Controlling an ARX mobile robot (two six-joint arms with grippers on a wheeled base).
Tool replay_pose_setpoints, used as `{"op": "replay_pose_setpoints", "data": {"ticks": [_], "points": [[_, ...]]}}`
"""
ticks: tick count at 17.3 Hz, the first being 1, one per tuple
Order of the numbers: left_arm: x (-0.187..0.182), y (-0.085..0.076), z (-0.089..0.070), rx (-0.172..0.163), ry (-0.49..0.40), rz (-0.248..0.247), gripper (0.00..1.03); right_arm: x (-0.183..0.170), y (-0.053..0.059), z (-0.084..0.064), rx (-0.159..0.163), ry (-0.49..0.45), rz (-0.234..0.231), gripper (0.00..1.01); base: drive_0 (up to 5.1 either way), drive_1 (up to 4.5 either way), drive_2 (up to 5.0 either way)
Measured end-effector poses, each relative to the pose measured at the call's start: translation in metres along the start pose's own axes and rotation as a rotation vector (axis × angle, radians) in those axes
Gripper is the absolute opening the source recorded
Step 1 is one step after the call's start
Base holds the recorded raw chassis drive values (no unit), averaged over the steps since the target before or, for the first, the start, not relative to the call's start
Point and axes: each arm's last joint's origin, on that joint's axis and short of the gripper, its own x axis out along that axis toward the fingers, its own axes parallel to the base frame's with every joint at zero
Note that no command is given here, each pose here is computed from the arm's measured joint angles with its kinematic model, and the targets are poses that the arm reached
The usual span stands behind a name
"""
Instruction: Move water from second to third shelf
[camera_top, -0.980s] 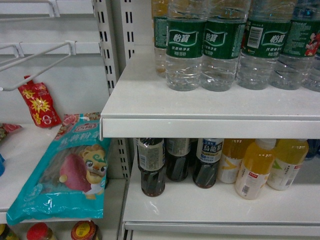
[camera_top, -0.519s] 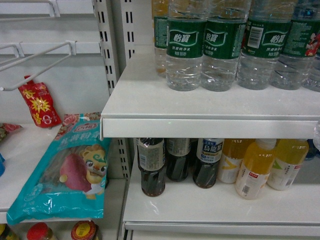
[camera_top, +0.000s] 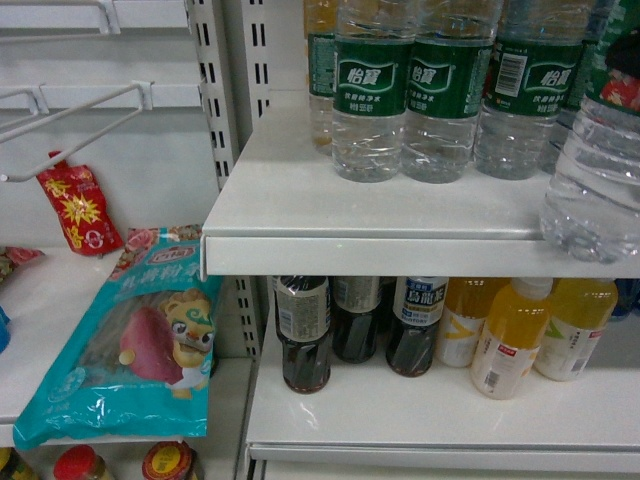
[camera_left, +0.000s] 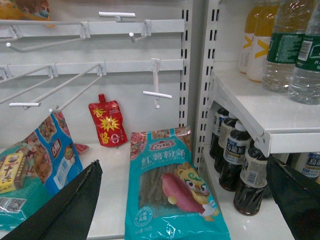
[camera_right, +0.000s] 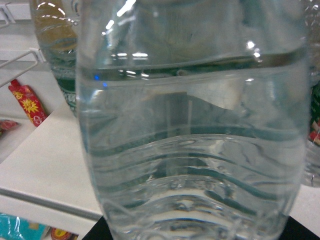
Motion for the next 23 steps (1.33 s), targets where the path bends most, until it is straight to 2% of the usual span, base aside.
{"op": "replay_pose_setpoints", "data": {"ticks": [1,5,8,13,17,19,20,21,22,23], "points": [[0.0,0.0,0.0,0.0,0.0,0.0,0.98,0.009,0.0,0.005,-0.003,-0.004,-0.005,0.4,0.0,0.0,0.0],[0.0,0.0,0.0,0.0,0.0,0.0,0.98,0.034,-0.003,0.009,0.018,0.027,-0.007,0.4,0.0,0.0,0.0],[0.0,0.0,0.0,0.0,0.0,0.0,0.98,0.052,-0.006,0.014,0.021,0.029,-0.021,0.4,0.0,0.0,0.0],[0.0,0.0,0.0,0.0,0.0,0.0,0.98,0.065,-0.007,0.017,0.006,0.033,-0.046,0.4,0.0,0.0,0.0],[0.0,0.0,0.0,0.0,0.0,0.0,0.98,0.069,-0.008,0.018,0.005,0.035,-0.051,0.4,0.0,0.0,0.0],[0.0,0.0,0.0,0.0,0.0,0.0,0.98,0.071,-0.008,0.017,-0.013,0.029,-0.051,0.4,0.0,0.0,0.0],[0.0,0.0,0.0,0.0,0.0,0.0,0.98,0.072,-0.006,0.016,-0.034,0.032,-0.055,0.55,0.0,0.0,0.0],[0.0,0.0,0.0,0.0,0.0,0.0,0.98,0.073,-0.007,0.022,-0.048,0.002,-0.064,0.86,0.0,0.0,0.0],[0.0,0.0,0.0,0.0,0.0,0.0,0.98,0.072,-0.007,0.024,-0.049,-0.004,-0.065,0.97,0.0,0.0,0.0],[0.0,0.0,0.0,0.0,0.0,0.0,0.98,0.072,-0.007,0.023,-0.047,0.0,-0.068,0.99,0.0,0.0,0.0]]}}
